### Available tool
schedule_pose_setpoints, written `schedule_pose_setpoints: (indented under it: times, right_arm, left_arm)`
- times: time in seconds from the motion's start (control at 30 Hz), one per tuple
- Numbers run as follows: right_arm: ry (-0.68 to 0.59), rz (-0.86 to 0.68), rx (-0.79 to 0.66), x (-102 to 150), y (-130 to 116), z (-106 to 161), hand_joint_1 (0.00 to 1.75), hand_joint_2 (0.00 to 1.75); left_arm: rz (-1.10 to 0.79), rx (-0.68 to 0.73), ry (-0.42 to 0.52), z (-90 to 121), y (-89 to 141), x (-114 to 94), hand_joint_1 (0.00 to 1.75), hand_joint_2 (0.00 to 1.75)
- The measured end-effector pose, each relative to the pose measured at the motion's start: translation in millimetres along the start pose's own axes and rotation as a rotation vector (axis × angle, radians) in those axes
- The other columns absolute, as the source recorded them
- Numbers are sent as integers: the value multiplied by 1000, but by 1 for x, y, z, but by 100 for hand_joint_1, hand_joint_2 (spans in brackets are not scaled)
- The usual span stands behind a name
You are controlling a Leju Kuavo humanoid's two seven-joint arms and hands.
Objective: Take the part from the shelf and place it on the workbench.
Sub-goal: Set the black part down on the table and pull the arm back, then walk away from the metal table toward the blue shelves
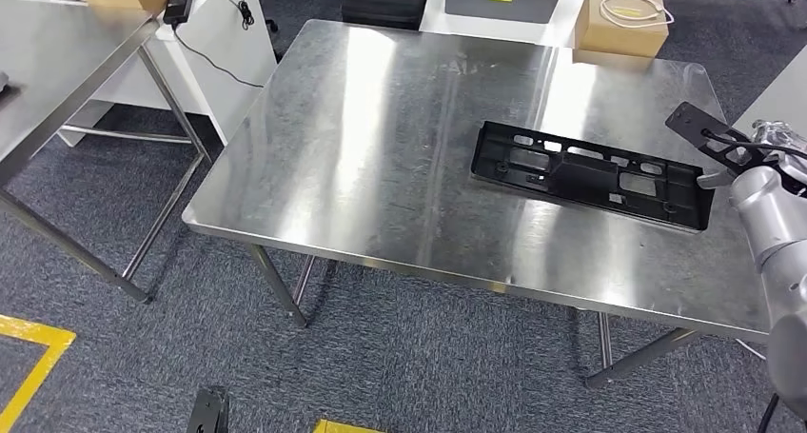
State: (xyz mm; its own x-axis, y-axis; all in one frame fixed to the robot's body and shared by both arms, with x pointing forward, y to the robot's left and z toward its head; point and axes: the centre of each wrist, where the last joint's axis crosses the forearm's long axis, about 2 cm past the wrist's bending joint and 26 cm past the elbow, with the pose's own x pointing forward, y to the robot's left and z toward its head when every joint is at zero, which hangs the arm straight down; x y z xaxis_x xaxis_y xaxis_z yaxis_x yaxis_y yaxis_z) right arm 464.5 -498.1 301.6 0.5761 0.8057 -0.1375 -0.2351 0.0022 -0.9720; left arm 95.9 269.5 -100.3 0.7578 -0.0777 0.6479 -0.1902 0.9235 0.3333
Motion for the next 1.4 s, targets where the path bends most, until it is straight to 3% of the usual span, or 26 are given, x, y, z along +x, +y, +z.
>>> schedule_pose_setpoints:
  times: [0.47, 0.6, 1.4]
  right_arm:
    - [29, 19, -8, -1, 2, 0, 0, 0]
    - [31, 17, -14, -1, 1, 0, 0, 175]
    - [35, 38, -27, 1, 0, 0, 0, 175]
  left_arm:
    - [12, -2, -9, 1, -2, 0, 0, 0]
    - [13, 1, -8, 1, -1, -1, 0, 0]
    - [15, 11, 2, 1, 1, -3, 0, 0]
